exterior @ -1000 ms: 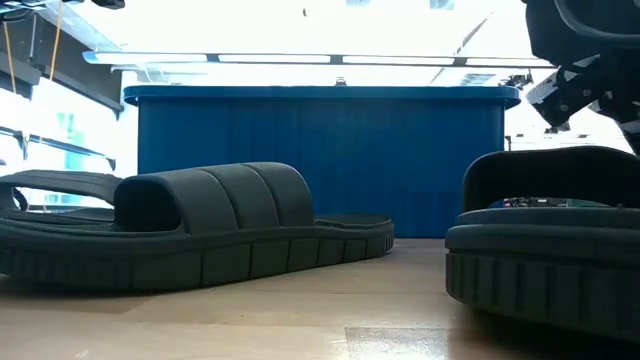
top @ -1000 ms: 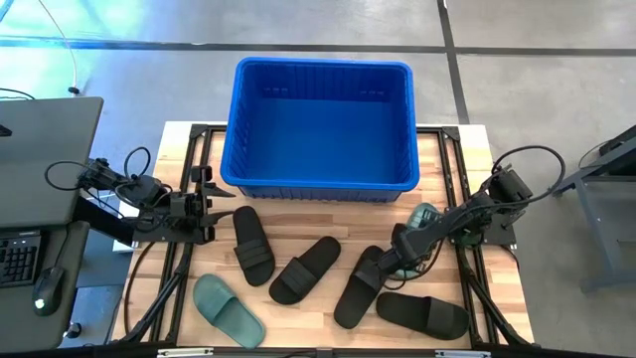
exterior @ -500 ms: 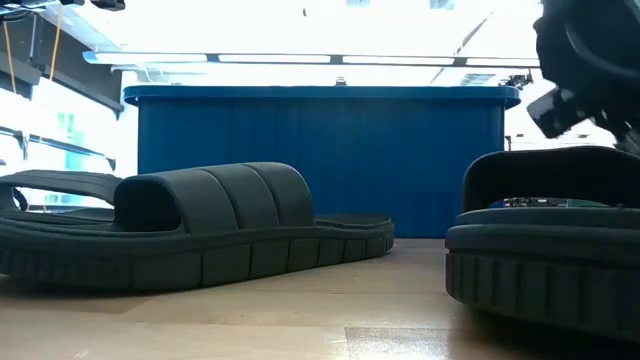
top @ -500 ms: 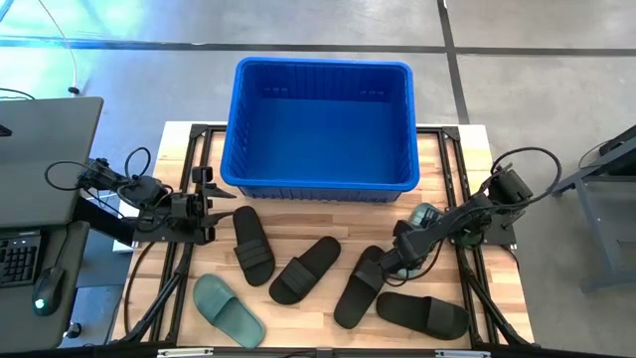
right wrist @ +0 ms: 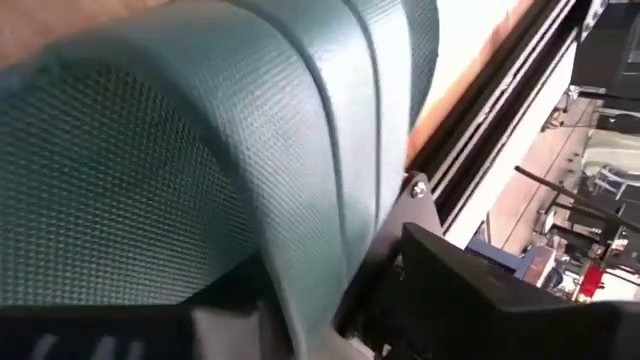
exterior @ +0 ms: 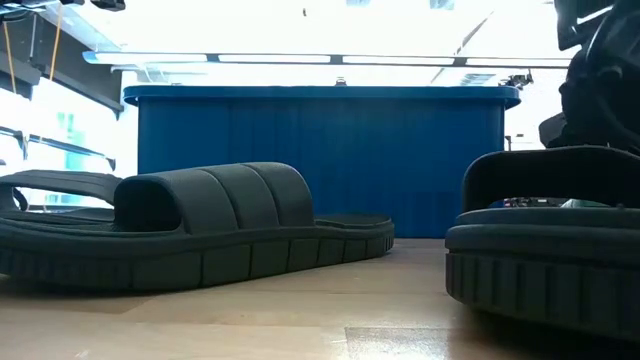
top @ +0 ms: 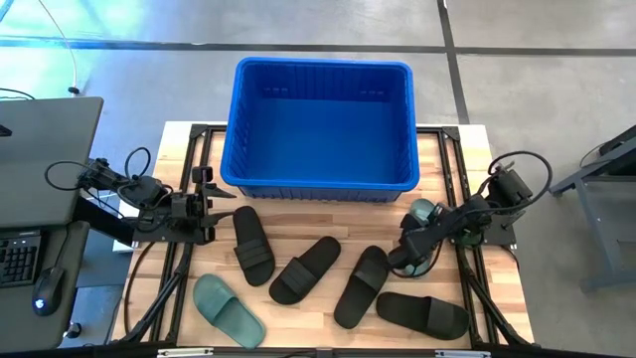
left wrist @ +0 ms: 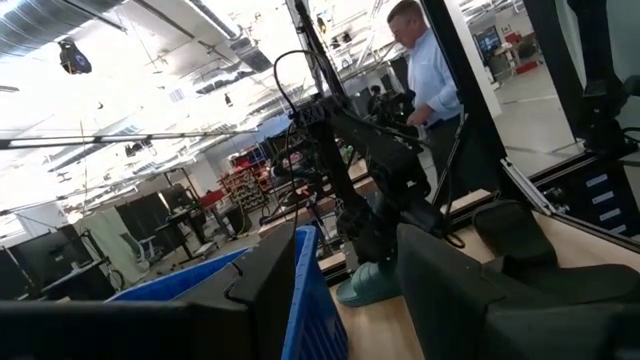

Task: Pick and place slides into bin
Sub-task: Put the top green slide into the blue container, then put the green slide into the blue container

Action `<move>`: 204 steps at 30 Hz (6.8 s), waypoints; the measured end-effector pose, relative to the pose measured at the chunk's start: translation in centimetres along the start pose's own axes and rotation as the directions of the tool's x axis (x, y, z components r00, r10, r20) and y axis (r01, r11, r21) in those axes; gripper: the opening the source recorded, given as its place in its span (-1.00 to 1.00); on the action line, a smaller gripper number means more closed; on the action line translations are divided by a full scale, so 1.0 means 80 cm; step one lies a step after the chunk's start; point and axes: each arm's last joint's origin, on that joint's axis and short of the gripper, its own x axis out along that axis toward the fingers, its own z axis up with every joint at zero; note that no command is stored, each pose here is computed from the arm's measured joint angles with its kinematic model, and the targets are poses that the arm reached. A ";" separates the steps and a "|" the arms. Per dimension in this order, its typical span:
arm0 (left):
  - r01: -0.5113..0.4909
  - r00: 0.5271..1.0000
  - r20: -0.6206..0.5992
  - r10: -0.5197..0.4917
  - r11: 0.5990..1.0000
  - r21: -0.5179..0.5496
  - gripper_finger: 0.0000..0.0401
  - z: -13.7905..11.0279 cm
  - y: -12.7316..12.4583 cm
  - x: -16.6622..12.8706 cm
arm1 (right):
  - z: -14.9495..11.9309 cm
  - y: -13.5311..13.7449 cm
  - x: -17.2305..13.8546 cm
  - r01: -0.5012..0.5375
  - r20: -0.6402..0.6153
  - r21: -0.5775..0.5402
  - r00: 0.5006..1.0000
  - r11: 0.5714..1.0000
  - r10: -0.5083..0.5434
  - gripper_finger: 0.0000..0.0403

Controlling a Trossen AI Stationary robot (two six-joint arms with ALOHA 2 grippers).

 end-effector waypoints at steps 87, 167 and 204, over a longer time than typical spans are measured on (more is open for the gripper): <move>0.026 0.999 -0.042 -0.025 1.000 0.015 -0.20 -0.005 -0.003 0.000 | 0.273 -0.292 0.009 0.069 0.607 0.187 0.776 0.980 -0.171 -1.00; 0.073 0.995 0.074 -0.070 0.997 -0.039 -0.20 0.005 -0.001 0.000 | 0.295 -0.291 -0.042 -0.169 0.735 0.017 0.671 0.985 0.103 -0.20; 0.140 -0.183 -0.736 -0.651 0.724 -0.675 -0.20 0.027 -0.134 0.163 | 0.175 -0.163 -0.146 -0.305 0.781 -0.311 0.458 0.900 0.425 -0.20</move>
